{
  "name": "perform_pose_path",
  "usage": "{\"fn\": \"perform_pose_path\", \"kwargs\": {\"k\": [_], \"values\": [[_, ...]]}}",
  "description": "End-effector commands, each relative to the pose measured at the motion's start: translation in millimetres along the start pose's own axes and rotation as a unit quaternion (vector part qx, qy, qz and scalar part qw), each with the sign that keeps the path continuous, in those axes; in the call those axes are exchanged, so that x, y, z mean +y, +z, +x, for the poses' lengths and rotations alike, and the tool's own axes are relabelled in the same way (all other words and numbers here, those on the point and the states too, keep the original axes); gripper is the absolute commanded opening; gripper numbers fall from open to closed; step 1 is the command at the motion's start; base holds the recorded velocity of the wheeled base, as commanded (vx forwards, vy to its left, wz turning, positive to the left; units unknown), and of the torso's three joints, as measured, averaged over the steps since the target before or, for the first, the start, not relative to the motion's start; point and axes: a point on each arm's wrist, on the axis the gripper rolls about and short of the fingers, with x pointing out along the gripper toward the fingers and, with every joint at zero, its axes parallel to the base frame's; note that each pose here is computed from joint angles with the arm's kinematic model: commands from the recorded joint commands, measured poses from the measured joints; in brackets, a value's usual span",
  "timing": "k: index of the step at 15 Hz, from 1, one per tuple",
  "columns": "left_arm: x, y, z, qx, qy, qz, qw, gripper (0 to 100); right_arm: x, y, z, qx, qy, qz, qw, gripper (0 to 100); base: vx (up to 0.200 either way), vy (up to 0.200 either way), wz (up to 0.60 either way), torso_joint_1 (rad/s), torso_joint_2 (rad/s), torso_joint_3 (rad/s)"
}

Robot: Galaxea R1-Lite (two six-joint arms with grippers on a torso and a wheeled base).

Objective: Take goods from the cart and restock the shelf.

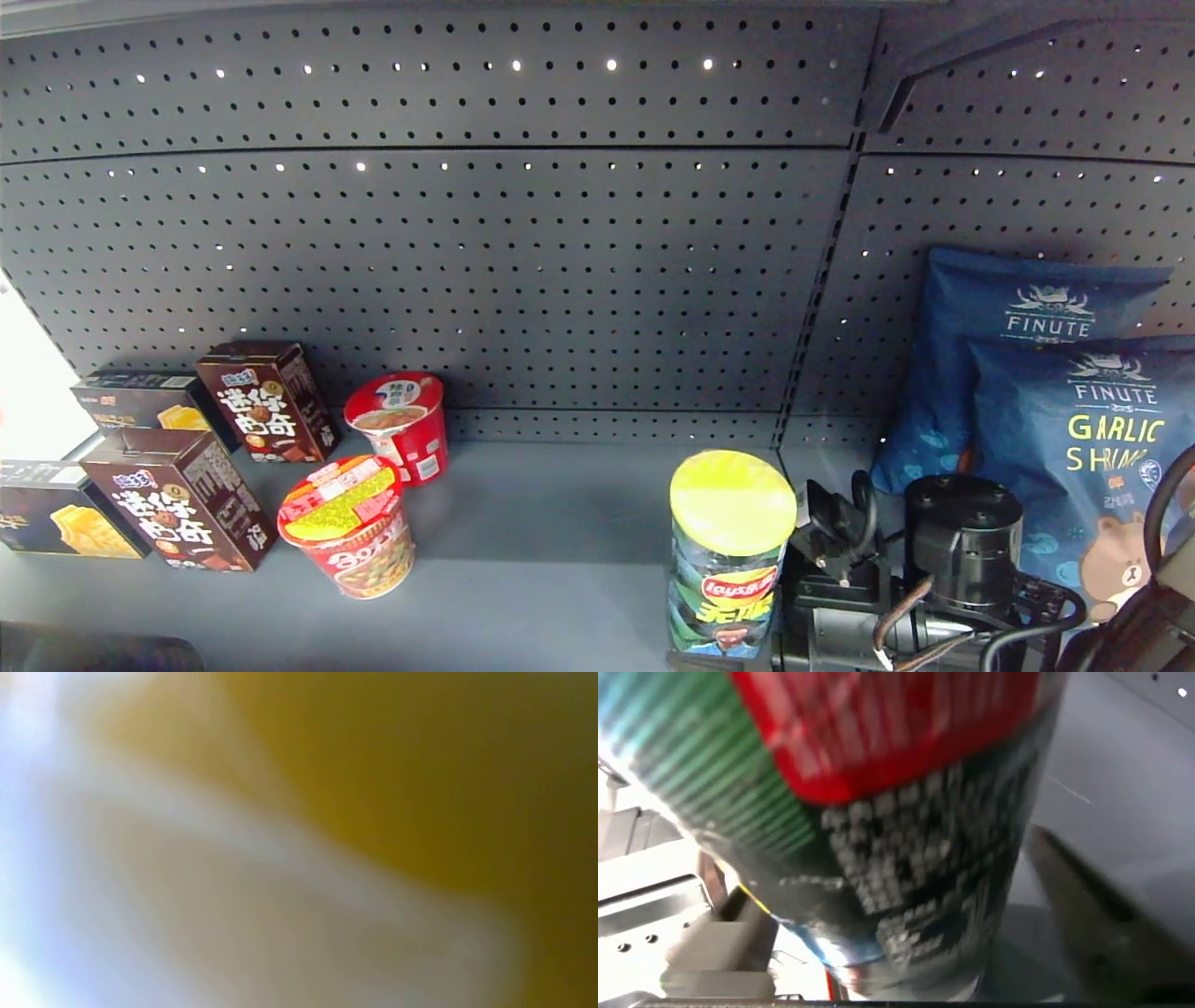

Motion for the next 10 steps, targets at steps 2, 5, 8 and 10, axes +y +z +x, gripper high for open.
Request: {"fn": "perform_pose_path", "kwargs": {"k": [2, 5, 8, 10], "values": [[0.0, 0.5, 0.1, 0.000, 0.000, 0.000, 1.0000, 0, 4.1, 1.4, -12.1, 0.000, -0.009, 0.001, 1.000, 100, 0.000, 0.000, 0.00, 0.000, 0.00, 0.000], [0.0, 0.5, 0.1, 0.000, 0.000, 0.000, 1.0000, 0, 14.1, 3.6, -42.3, -0.004, -0.027, 0.003, 1.000, 100, 0.000, 0.000, 0.00, 0.000, 0.00, 0.000], [0.0, 0.7, 0.1, -0.001, -0.002, 0.001, 1.0000, 0, 27.9, 5.8, -77.8, -0.015, -0.054, 0.001, 0.998, 100, 0.000, 0.000, 0.00, 0.000, 0.00, 0.000], [-0.2, 6.6, -1.4, -0.012, -0.001, 0.004, 0.9999, 0, 33.2, 13.6, -95.2, -0.039, -0.076, -0.014, 0.996, 100, 0.000, 0.000, 0.00, 0.000, 0.00, 0.000]]}}
